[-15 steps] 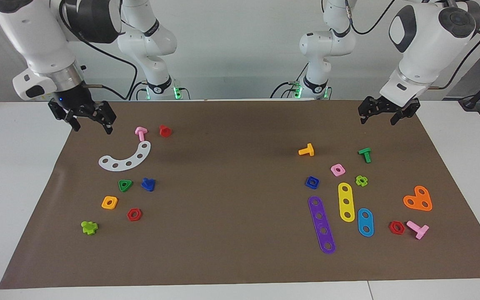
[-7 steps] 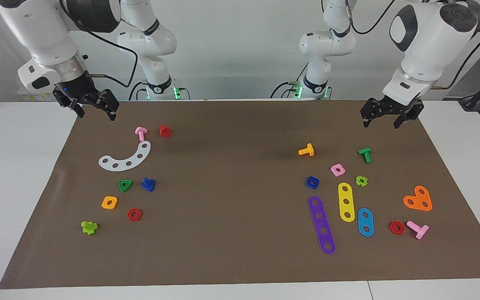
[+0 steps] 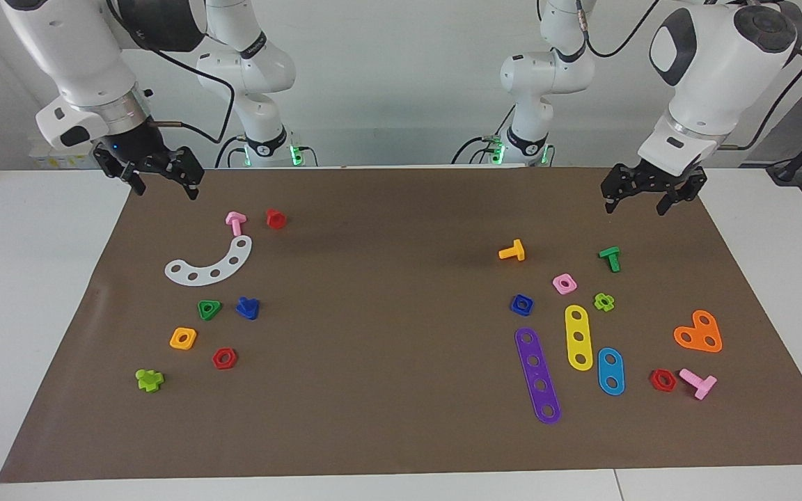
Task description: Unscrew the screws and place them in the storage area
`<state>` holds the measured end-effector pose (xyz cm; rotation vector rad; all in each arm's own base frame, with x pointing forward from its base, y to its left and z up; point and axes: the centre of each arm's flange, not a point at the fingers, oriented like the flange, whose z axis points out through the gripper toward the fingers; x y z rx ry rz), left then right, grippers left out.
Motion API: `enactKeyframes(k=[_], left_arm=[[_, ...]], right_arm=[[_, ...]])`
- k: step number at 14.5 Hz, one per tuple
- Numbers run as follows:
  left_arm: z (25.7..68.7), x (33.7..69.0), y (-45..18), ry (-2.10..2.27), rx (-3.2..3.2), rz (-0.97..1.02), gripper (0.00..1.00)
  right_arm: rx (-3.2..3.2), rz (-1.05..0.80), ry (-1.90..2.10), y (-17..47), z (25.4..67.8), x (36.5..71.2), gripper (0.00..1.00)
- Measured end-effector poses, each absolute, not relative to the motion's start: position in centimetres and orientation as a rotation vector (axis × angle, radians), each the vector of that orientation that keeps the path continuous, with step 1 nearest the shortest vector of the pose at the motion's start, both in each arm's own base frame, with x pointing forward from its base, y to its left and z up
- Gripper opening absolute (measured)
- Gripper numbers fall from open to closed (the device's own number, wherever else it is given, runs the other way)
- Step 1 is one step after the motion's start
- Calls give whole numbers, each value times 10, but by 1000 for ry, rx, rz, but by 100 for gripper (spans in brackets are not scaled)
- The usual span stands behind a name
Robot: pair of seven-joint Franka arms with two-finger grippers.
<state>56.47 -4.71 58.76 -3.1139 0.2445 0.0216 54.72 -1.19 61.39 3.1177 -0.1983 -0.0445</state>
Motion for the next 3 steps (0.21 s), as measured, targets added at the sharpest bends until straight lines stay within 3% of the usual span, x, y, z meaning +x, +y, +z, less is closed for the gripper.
enactKeyframes(k=[3], left_arm=[[588,565,-49,249,-3114,21,100]], right_arm=[[3118,-43,-198,-12,614,547,100]])
